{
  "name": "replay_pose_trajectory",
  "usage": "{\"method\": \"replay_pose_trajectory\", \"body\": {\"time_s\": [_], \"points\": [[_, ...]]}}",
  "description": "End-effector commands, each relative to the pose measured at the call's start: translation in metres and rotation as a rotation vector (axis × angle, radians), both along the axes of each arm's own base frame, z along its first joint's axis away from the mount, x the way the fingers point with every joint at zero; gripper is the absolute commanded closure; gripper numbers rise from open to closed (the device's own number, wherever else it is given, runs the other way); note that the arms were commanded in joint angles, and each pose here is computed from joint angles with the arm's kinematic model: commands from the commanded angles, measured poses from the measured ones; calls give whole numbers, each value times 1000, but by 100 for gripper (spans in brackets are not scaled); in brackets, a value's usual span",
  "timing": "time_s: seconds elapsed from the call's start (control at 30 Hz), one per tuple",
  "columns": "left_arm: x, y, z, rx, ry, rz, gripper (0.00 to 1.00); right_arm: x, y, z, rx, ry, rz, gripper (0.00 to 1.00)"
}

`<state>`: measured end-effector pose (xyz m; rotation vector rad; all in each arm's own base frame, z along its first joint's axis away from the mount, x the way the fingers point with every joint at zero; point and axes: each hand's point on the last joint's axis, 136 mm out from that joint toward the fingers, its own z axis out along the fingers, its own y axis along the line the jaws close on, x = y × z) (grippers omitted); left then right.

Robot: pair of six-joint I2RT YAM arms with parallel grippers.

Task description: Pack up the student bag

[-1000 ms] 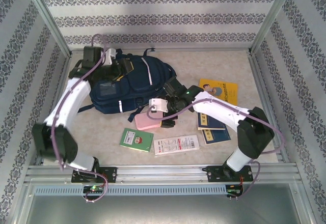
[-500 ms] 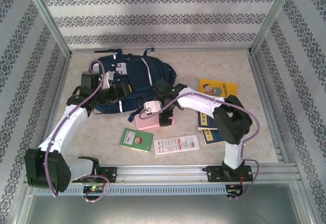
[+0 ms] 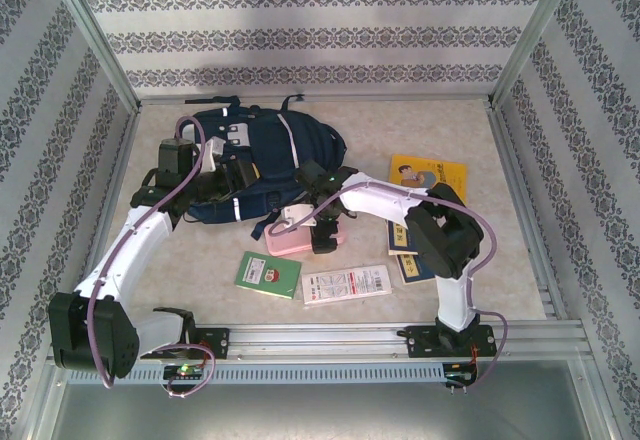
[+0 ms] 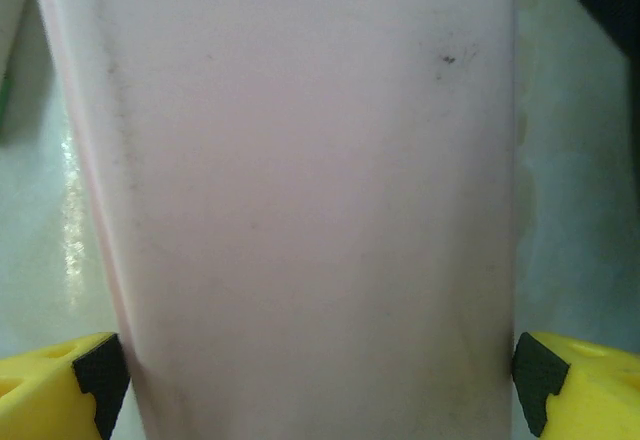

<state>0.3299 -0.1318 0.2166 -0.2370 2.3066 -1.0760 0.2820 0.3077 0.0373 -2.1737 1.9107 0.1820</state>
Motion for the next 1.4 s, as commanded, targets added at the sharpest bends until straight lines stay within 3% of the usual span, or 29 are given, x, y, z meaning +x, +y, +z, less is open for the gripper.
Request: {"method": "replay_pose_trajectory", "body": {"time_s": [0.0,0.33,0.47,0.63,0.87,0.97,1.07,1.13,1.37], "points": [[1,-2,15,-16,-68,-14,33,2,4,-6,-29,2,-11,2],[2,-3,15,-23,-68,-19,33,-6,3,-30,-97,9,10,2],[2,-3,13,-23,-63,-17,33,-5,4,-25,-86,-4,3,9],[3,-2,12,-13,-61,-12,33,-2,5,0,-52,-50,-1,15],[7,15,17,79,-52,65,31,1,1,56,82,-127,-93,16],[5,19,31,77,-69,102,23,9,-7,76,153,-165,-183,17],[3,14,43,20,-89,101,14,11,-15,93,219,-184,-244,18],[2,3,45,-54,-75,68,0,10,-17,105,262,-204,-271,18],[-10,-42,42,-192,-18,-118,4,15,-23,136,365,-245,-346,17]]}}
